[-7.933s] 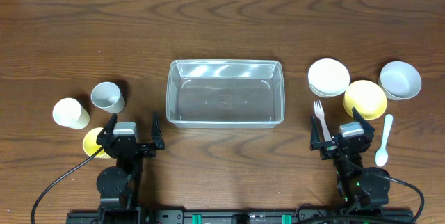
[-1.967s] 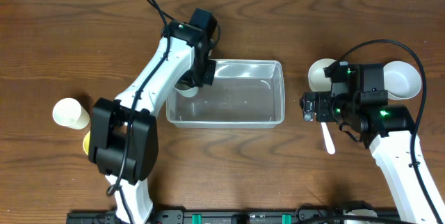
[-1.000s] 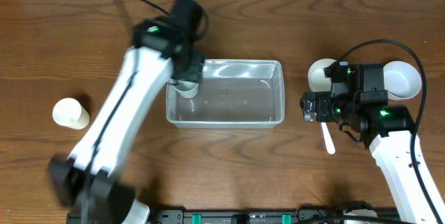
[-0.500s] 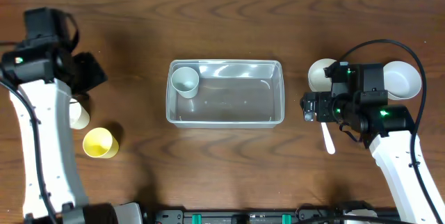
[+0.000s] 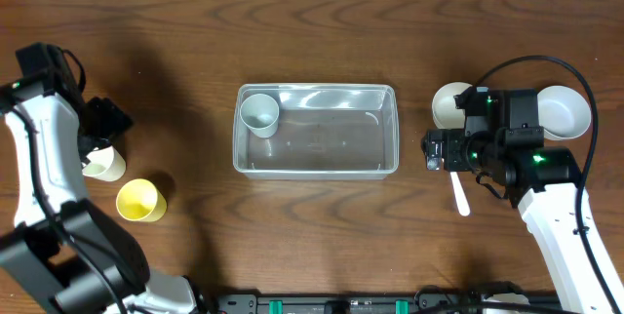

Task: Pack container
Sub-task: 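Return the left gripper and grasp the front white cup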

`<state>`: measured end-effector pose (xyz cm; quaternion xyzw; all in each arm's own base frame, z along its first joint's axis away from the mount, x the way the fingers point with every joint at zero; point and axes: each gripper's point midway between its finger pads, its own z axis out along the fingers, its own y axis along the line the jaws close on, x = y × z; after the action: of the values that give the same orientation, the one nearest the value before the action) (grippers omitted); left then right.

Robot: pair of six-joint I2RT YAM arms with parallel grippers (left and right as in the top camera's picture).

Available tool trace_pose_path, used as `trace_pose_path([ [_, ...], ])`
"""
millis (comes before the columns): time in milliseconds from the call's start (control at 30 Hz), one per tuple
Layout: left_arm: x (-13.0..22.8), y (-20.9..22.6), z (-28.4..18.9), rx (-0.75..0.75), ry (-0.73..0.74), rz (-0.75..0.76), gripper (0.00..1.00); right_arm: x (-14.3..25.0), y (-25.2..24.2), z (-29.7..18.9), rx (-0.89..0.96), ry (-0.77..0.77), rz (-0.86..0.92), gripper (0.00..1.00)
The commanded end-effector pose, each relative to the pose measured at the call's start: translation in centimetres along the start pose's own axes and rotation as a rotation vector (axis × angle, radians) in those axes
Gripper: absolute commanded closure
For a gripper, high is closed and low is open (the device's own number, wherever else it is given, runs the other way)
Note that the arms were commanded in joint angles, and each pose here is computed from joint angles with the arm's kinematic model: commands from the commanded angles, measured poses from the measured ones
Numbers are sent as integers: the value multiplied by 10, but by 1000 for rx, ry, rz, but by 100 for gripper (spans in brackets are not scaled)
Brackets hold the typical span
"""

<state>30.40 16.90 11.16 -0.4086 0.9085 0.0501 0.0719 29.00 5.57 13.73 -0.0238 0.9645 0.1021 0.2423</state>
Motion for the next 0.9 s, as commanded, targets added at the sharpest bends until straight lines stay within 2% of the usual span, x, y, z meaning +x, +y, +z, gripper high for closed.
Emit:
trace_pose_path([
  [0, 5, -2, 24, -18, 68, 8, 19, -5, 2, -3, -3, -10, -4, 1],
  [233, 7, -4, 52, -40, 121, 14, 19, -4, 2, -3, -3, -8, -3, 1],
  [333, 3, -5, 55, -37, 109, 11, 22, -4, 2, -3, -3, -7, -3, 1],
  [433, 2, -5, 55, -36, 104, 11, 34, -3, 2, -3, -3, -3, -2, 1],
  [567, 2, -5, 55, -36, 105, 11, 62, -2, 2, -3, -2, 0, -2, 1],
  [700, 3, -5, 55, -37, 109, 11, 75, -2, 2, -3, -2, -1, -2, 1],
  [867, 3, -5, 55, -37, 108, 11, 76, -2, 2, -3, -2, -1, -2, 1],
])
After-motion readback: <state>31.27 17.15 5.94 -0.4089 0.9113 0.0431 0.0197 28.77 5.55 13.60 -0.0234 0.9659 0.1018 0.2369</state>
